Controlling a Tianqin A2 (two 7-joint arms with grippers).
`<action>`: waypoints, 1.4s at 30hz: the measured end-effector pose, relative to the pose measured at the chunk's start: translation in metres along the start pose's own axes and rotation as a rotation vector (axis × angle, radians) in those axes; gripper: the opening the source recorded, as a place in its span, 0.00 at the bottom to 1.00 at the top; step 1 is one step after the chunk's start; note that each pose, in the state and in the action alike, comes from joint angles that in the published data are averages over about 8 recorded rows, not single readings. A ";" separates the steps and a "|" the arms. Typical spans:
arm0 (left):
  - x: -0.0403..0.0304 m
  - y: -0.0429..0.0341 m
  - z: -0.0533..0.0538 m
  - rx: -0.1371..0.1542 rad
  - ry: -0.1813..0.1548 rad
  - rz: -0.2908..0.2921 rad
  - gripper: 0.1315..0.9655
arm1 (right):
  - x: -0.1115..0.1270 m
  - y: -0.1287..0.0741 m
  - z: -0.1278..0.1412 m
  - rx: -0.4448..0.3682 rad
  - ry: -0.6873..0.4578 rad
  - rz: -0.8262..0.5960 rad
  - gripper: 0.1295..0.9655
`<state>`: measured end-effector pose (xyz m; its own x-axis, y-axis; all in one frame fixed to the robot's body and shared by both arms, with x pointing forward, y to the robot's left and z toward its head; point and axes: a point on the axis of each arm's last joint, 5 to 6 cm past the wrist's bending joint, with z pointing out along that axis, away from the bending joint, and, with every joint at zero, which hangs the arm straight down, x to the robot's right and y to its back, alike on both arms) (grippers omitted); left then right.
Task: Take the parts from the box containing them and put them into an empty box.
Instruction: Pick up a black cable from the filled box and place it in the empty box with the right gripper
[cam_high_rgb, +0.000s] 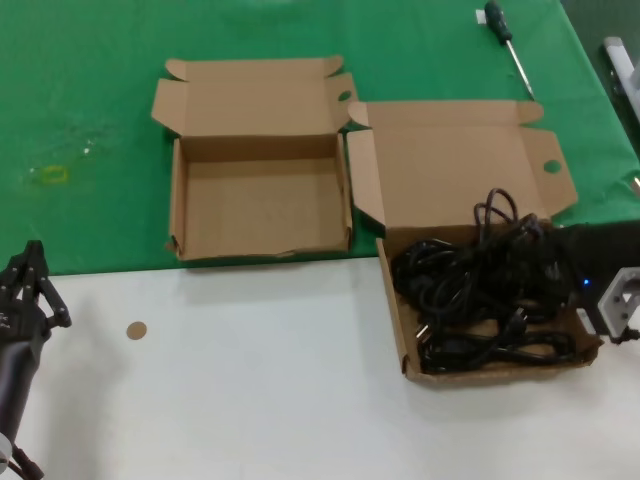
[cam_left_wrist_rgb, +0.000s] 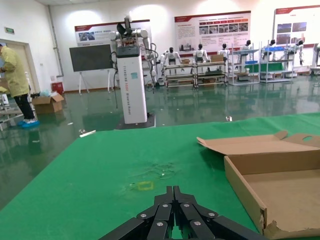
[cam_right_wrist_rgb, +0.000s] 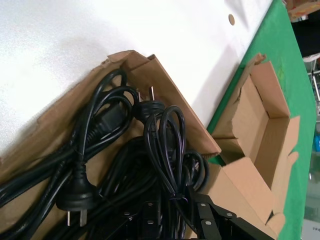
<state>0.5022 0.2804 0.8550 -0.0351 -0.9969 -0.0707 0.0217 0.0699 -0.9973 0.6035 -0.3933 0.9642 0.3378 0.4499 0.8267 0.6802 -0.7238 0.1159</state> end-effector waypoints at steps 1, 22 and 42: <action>0.0000 0.0000 0.000 0.000 0.000 0.000 0.02 | 0.001 0.000 -0.001 -0.002 0.000 0.003 0.19; 0.0000 0.0000 0.000 0.000 0.000 0.000 0.02 | 0.058 0.006 -0.020 -0.056 0.102 0.238 0.13; 0.0000 0.0000 0.000 0.000 0.000 0.000 0.02 | 0.127 -0.045 0.079 0.073 0.226 0.351 0.13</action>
<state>0.5022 0.2804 0.8550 -0.0351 -0.9969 -0.0706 0.0217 0.0699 -0.9973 0.6673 -0.2627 1.0209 0.4118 0.0509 0.9098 0.5966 -0.7698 -0.2270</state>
